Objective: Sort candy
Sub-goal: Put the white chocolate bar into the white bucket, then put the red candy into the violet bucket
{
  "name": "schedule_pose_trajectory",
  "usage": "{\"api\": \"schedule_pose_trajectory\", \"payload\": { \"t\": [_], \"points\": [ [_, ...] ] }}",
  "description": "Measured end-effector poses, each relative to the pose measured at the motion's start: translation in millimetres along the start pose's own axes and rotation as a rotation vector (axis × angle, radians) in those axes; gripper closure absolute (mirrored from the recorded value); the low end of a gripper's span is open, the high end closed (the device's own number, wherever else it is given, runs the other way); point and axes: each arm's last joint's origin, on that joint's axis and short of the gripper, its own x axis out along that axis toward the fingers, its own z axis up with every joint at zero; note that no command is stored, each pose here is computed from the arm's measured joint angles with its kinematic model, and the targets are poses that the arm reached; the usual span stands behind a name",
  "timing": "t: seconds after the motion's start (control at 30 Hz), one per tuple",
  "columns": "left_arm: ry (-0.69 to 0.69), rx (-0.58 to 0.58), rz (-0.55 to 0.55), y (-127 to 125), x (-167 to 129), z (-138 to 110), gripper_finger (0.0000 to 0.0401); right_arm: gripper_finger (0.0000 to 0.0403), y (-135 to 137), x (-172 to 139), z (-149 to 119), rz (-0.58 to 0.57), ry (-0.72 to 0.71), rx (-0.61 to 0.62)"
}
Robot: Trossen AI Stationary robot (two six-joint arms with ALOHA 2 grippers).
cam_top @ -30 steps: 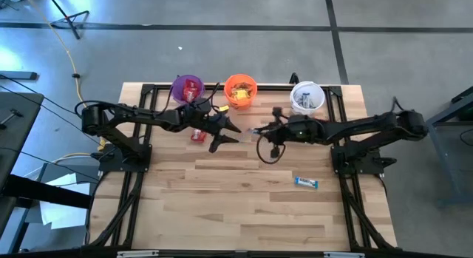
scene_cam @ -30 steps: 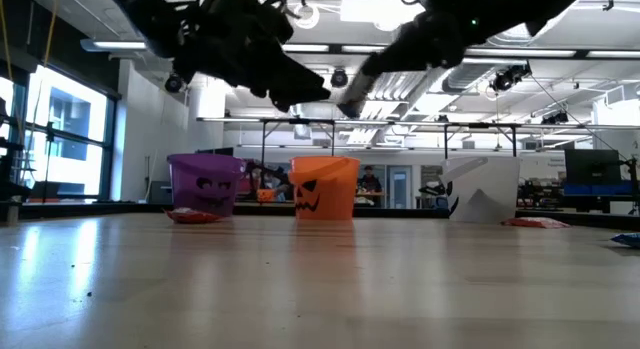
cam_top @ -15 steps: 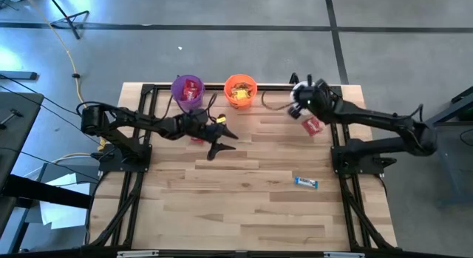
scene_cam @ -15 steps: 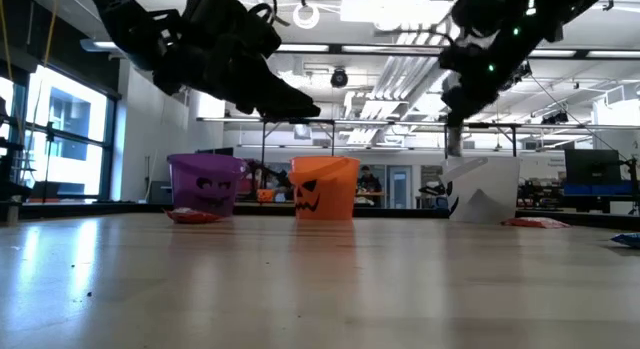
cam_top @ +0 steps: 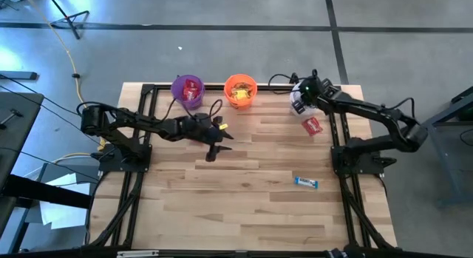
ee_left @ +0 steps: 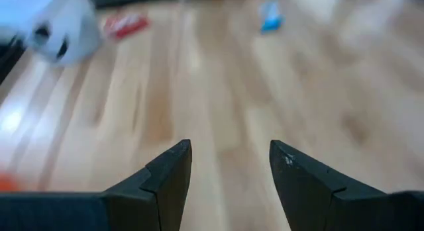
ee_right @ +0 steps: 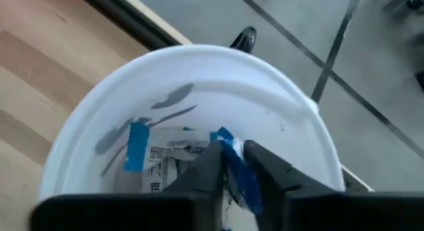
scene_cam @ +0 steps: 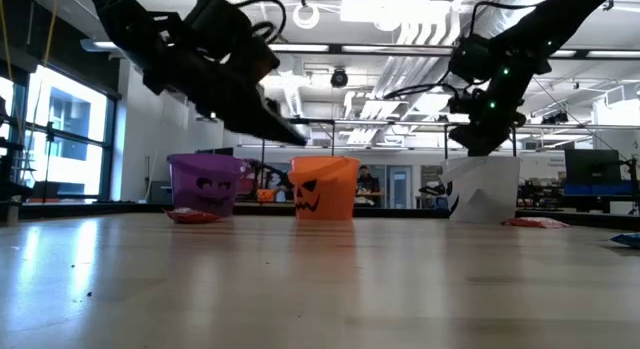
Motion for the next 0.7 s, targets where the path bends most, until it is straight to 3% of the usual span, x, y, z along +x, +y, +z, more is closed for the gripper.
{"api": "schedule_pose_trajectory", "payload": {
  "t": [0.2, 0.33, 0.47, 0.6, 0.7],
  "points": [
    [0.244, -0.009, 0.157, 3, -3, -12, 0.021, 0.0256, 3, -3, 1, -0.072, 0.004, -0.025],
    [0.395, -0.027, 0.18, 3, -6, -15, 0.021, 0.0208, 1, -24, 10, -0.085, -0.053, -0.023],
    [0.564, -0.047, 0.23, 2, -12, -22, 0.021, 0.0205, 4, -49, 13, -0.038, -0.127, -0.013],
    [0.715, -0.059, 0.383, 3, -20, -32, 0.021, 0.0227, 11, -70, 11, 0.019, -0.207, -0.006],
    [0.772, -0.097, 0.417, 5, -25, -37, 0.021, 0.0242, 16, -80, 8, 0.053, -0.243, -0.019]
  ]
}}
